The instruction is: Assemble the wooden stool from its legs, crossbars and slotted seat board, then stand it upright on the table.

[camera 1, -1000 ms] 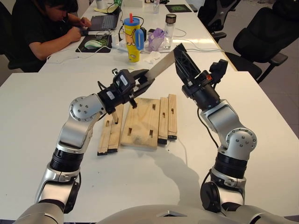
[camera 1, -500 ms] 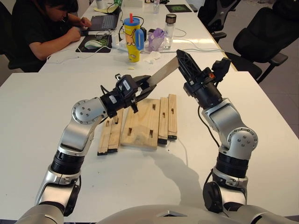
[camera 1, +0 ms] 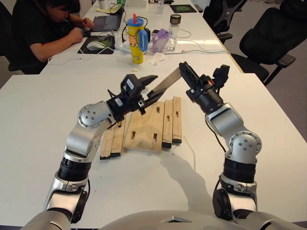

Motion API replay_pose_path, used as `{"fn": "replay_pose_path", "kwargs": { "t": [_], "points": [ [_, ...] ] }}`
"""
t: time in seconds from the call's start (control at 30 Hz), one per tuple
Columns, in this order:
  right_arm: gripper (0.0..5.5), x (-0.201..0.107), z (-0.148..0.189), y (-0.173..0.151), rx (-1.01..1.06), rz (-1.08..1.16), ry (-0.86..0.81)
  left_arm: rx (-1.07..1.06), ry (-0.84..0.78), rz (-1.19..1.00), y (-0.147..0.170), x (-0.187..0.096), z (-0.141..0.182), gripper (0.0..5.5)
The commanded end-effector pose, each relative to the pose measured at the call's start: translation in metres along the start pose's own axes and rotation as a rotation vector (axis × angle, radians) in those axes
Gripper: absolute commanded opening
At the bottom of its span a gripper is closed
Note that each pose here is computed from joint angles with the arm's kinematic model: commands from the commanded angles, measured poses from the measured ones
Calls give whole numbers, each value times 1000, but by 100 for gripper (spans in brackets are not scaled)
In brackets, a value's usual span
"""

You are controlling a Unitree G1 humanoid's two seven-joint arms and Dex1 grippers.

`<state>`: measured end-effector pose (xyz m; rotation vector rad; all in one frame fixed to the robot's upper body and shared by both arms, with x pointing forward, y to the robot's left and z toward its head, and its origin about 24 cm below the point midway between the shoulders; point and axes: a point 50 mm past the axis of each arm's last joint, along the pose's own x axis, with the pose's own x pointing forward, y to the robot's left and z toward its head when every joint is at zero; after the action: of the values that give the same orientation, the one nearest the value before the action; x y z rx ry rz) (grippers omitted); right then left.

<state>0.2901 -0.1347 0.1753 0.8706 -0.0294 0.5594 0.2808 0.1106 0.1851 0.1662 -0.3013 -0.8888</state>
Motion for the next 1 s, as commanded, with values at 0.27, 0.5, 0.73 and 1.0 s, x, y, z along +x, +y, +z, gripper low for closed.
{"fn": "replay_pose_path", "kwargs": {
  "t": [0.27, 0.5, 0.73, 1.0],
  "points": [
    [45, -31, -6, -50, -215, -507, -202, -179, -60, 238, 9, -13, -5, 308],
    [45, -34, -18, -66, -174, -603, -235, -215, -62, 232, 1, -7, -8, 308],
    [45, -26, -26, -74, -135, -616, -240, -213, -58, 224, 2, -4, -8, 308],
    [45, -17, -33, -79, -103, -590, -230, -214, -57, 219, 2, -3, -9, 308]
  ]
}}
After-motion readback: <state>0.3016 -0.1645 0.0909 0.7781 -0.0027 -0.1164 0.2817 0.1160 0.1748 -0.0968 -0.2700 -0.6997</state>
